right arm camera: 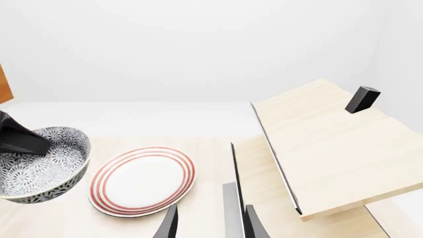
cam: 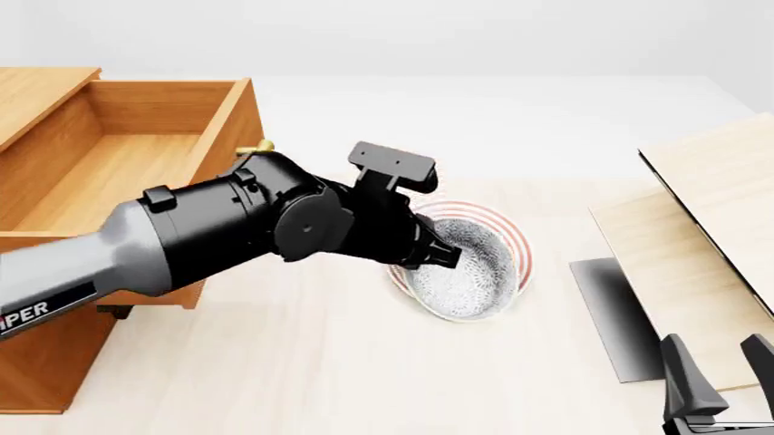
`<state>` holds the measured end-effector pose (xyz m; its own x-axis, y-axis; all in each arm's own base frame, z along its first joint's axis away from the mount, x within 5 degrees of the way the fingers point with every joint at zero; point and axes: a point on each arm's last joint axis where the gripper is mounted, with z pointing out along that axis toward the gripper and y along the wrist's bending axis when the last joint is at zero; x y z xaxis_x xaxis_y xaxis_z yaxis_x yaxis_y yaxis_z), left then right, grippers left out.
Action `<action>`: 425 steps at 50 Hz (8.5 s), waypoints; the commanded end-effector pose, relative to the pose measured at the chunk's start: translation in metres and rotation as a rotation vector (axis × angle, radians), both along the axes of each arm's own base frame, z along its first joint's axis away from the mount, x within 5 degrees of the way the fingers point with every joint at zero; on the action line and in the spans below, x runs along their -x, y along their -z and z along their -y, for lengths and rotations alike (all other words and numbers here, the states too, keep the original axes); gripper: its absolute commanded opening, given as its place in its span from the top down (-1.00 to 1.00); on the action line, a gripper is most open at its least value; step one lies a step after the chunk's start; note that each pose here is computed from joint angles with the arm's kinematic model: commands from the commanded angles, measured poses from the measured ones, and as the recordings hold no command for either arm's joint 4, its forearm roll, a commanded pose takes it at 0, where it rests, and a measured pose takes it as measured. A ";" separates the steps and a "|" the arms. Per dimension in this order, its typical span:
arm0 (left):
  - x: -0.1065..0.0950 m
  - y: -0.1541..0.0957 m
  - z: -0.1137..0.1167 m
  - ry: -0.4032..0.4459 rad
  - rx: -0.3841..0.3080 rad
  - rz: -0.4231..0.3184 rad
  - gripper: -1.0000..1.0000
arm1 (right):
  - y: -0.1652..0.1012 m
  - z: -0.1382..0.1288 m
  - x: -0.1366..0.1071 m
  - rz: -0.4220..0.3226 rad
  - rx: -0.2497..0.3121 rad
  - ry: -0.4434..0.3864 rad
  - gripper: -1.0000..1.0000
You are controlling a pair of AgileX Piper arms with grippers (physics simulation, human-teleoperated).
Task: Open the top drawer of the cabinet and put the bowl in it.
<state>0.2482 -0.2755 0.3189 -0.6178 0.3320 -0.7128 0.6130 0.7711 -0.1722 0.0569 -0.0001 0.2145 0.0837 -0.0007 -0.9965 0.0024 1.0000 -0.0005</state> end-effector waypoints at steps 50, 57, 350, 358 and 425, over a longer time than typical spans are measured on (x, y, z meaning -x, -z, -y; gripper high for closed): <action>-0.063 -0.108 -0.038 -0.142 0.031 0.106 1.00 | 0.000 0.000 0.000 0.001 0.000 0.000 -1.00; -0.069 -0.119 -0.043 -0.155 0.037 0.124 1.00 | 0.000 0.000 0.000 0.001 0.000 -0.001 -1.00; -0.078 -0.056 -0.316 -0.997 0.082 0.082 1.00 | 0.000 0.000 0.000 0.001 0.000 0.000 -1.00; -0.081 -0.050 -0.321 -1.008 0.076 0.071 1.00 | 0.000 0.000 0.000 0.001 0.000 0.000 -1.00; -0.057 -0.084 -0.318 -0.961 0.024 0.105 -1.00 | 0.000 0.000 0.000 0.001 0.000 -0.001 -1.00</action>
<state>0.3136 0.0440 0.3952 -0.5531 -0.3068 -0.7746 -0.2716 0.9453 -0.1805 0.0569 -0.0001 0.2145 0.0837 -0.0006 -0.9965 0.0024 1.0000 -0.0004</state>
